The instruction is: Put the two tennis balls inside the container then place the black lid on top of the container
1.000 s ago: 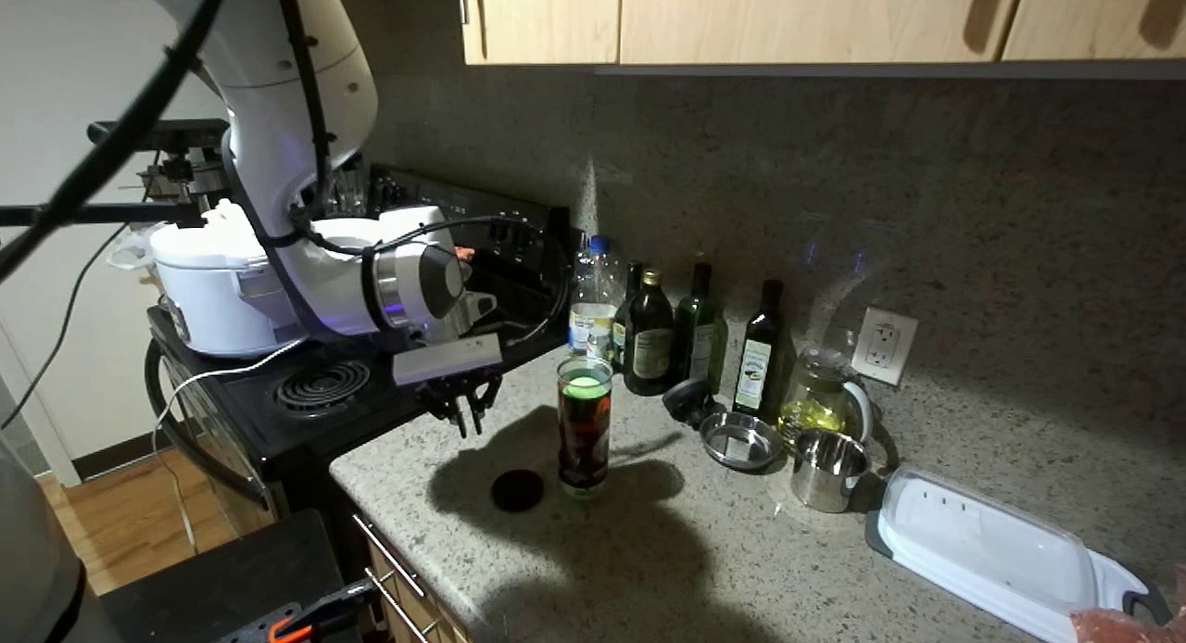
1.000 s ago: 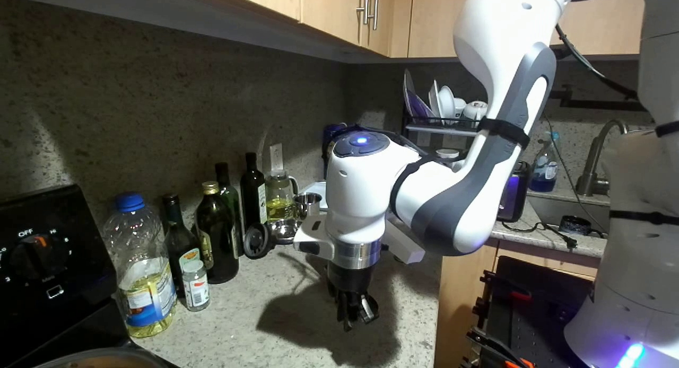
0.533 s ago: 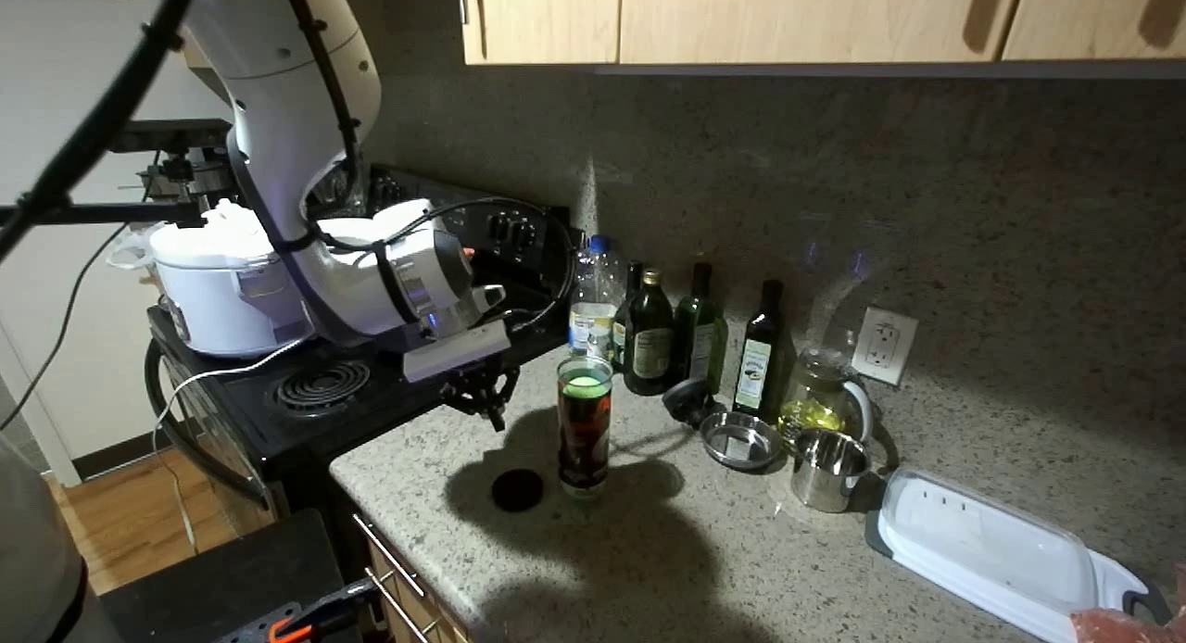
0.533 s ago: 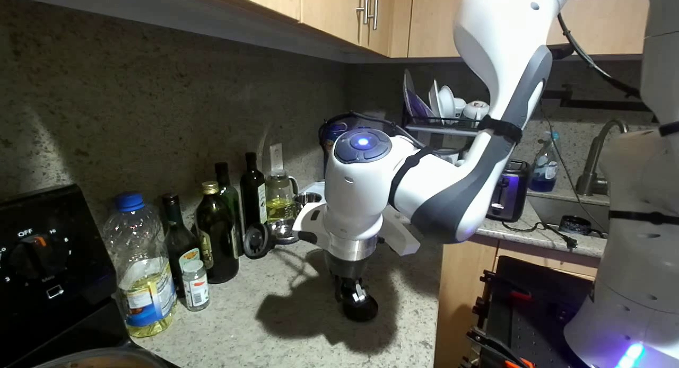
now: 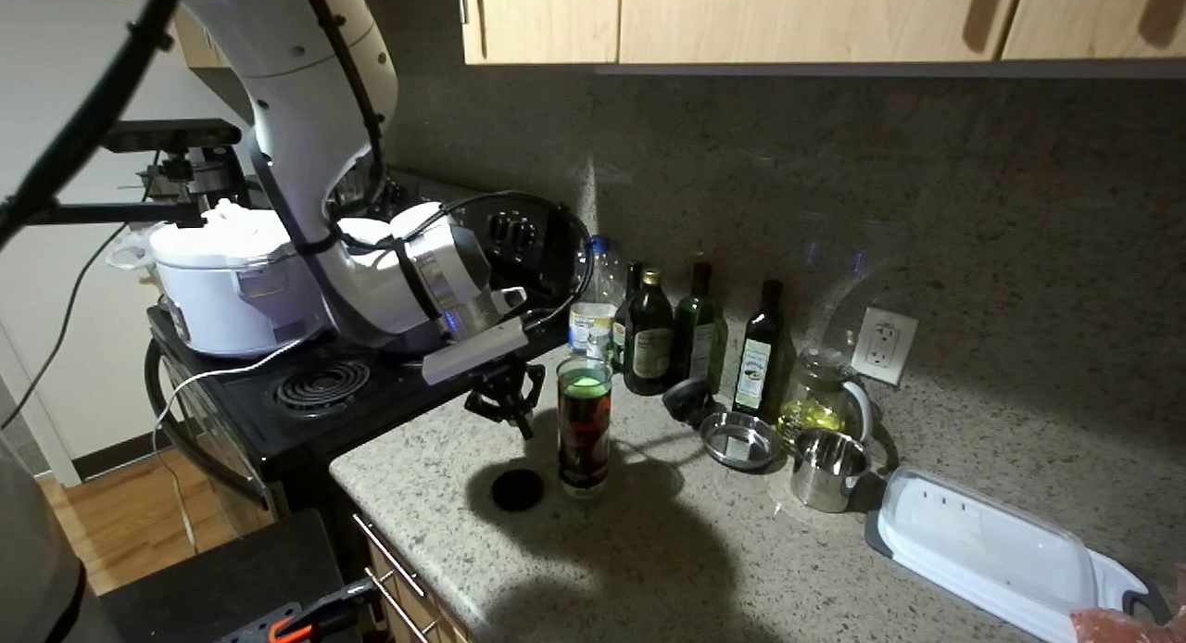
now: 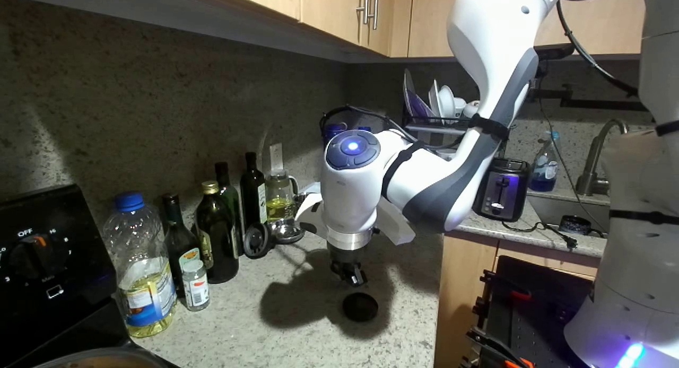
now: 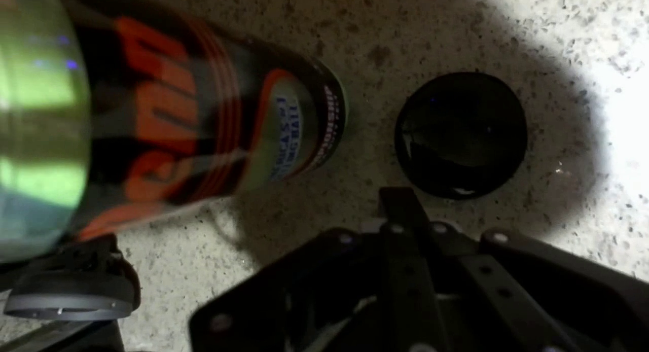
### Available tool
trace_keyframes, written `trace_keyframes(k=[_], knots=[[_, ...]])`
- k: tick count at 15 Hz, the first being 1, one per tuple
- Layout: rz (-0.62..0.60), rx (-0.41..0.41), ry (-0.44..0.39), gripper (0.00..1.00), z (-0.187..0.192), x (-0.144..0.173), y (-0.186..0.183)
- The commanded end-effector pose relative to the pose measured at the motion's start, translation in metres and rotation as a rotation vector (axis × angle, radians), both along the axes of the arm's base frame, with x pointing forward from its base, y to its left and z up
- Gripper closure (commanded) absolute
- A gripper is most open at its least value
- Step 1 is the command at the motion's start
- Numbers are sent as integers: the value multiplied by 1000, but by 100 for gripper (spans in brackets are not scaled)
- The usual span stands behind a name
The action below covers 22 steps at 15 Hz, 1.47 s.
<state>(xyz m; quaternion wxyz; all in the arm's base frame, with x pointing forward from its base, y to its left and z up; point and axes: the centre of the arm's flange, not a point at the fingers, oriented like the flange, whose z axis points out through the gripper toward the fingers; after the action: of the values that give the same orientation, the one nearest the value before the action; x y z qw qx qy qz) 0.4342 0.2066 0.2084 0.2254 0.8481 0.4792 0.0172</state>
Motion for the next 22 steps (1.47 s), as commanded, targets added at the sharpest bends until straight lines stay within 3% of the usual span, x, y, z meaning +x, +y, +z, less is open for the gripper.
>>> trace_keyframes(k=[1, 22], knots=[[-31, -31, -3, 100, -9, 6, -9], [-21, -74, -14, 100, -30, 30, -45]])
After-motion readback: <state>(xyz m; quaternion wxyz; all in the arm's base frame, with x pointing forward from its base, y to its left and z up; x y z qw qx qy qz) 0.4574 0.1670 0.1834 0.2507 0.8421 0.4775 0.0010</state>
